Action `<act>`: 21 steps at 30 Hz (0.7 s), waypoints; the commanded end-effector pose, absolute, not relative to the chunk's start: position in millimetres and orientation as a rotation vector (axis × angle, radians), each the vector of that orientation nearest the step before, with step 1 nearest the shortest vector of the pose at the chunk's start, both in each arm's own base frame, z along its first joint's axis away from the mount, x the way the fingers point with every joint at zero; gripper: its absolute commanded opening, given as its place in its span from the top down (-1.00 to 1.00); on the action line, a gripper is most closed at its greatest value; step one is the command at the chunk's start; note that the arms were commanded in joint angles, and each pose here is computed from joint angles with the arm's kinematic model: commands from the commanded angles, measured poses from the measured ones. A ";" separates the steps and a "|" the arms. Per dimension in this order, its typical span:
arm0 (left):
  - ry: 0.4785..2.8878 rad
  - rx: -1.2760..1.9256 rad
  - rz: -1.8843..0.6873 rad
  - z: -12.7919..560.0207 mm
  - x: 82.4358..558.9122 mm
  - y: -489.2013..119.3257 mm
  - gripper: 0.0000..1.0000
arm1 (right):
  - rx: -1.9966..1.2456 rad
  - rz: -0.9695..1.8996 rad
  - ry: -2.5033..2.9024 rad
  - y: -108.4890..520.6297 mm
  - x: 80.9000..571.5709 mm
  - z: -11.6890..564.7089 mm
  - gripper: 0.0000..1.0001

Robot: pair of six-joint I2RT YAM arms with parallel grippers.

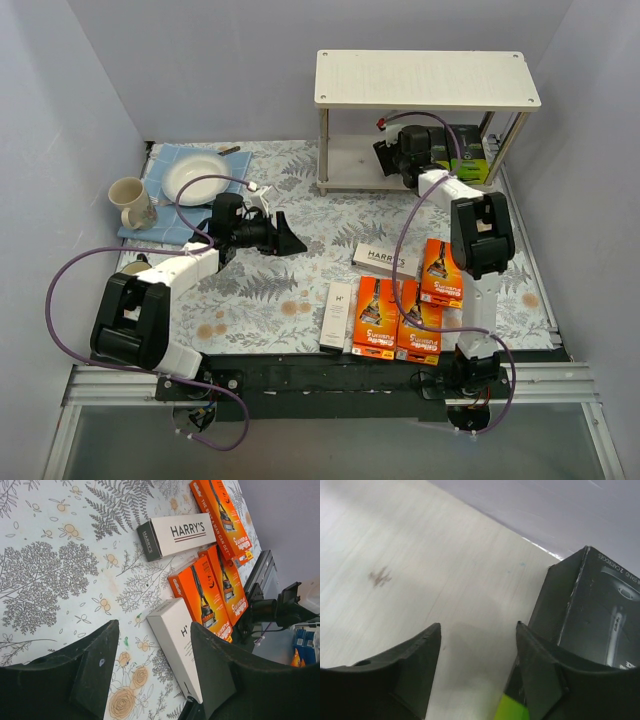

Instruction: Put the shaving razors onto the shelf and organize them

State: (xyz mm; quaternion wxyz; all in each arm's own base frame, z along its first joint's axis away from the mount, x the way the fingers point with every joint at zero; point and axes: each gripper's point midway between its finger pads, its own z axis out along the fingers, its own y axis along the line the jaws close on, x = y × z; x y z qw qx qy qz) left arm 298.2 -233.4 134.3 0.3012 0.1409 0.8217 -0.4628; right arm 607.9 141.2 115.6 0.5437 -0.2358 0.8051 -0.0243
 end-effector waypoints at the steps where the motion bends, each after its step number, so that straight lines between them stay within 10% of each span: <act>1: 2.103 0.424 -1.174 155.9 311.5 -231.0 -0.18 | -0.638 0.043 1.791 156.2 580.9 182.5 -0.45; 8: 2.129 0.509 -1.207 153.0 293.9 -230.6 -0.65 | -0.930 0.256 1.865 188.1 449.1 152.7 -0.98; 21: 2.113 0.528 -1.116 152.3 281.1 -218.3 -0.63 | -1.301 0.568 1.947 209.5 340.3 102.5 -0.97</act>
